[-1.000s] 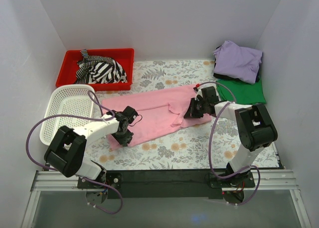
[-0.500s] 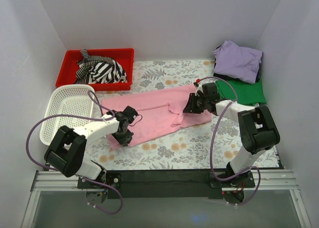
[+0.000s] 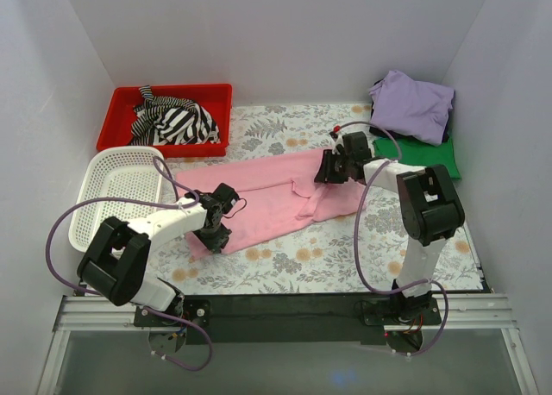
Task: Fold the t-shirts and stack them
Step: Fold the tshirt
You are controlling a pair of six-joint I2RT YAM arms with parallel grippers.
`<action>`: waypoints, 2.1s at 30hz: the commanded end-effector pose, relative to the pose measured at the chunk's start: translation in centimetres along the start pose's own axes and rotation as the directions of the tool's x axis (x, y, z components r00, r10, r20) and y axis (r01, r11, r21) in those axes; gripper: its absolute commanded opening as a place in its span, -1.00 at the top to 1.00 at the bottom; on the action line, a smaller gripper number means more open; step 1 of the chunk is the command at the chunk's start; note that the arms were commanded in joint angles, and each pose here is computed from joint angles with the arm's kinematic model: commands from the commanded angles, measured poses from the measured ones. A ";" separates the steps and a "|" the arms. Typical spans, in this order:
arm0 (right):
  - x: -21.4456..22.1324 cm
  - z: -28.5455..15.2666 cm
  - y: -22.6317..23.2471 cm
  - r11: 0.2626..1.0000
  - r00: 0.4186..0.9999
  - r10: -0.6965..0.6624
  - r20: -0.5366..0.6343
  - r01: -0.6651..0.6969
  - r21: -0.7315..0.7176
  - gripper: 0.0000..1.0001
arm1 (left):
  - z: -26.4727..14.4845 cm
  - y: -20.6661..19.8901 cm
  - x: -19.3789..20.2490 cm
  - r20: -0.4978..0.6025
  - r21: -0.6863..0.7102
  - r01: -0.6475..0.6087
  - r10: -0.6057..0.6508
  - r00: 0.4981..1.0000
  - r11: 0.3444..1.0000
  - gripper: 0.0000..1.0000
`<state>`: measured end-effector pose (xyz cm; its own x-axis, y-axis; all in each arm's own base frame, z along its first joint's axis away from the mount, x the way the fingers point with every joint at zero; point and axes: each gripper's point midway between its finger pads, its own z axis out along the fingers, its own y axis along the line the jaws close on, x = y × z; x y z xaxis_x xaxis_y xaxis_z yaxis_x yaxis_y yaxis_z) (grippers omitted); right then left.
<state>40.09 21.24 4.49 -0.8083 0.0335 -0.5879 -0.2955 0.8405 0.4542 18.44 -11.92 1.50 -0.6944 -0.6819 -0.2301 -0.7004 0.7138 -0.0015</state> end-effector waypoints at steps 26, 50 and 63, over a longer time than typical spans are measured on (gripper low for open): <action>-0.3 -7.5 -3.1 0.992 0.994 0.047 0.103 -0.058 0.110 0.13 | -0.1 -8.9 -1.1 0.015 0.179 -0.198 0.199 0.980 0.964 1.00; 6.9 -8.3 -4.8 0.947 0.968 0.248 0.032 -0.250 0.202 0.07 | -0.6 -4.2 -1.1 0.010 0.039 -0.188 0.188 0.982 0.981 0.99; 6.0 -7.0 -5.1 0.953 0.971 0.235 0.033 -0.237 0.190 0.36 | 0.0 -3.6 -0.9 0.005 0.013 -0.200 0.200 0.980 0.980 0.91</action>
<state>31.78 13.20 2.59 -0.8542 0.2493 -0.4563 0.0262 0.8971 0.4411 22.22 -14.96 1.70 -0.8178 -0.5365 -0.2082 -0.5455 0.8380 -0.0169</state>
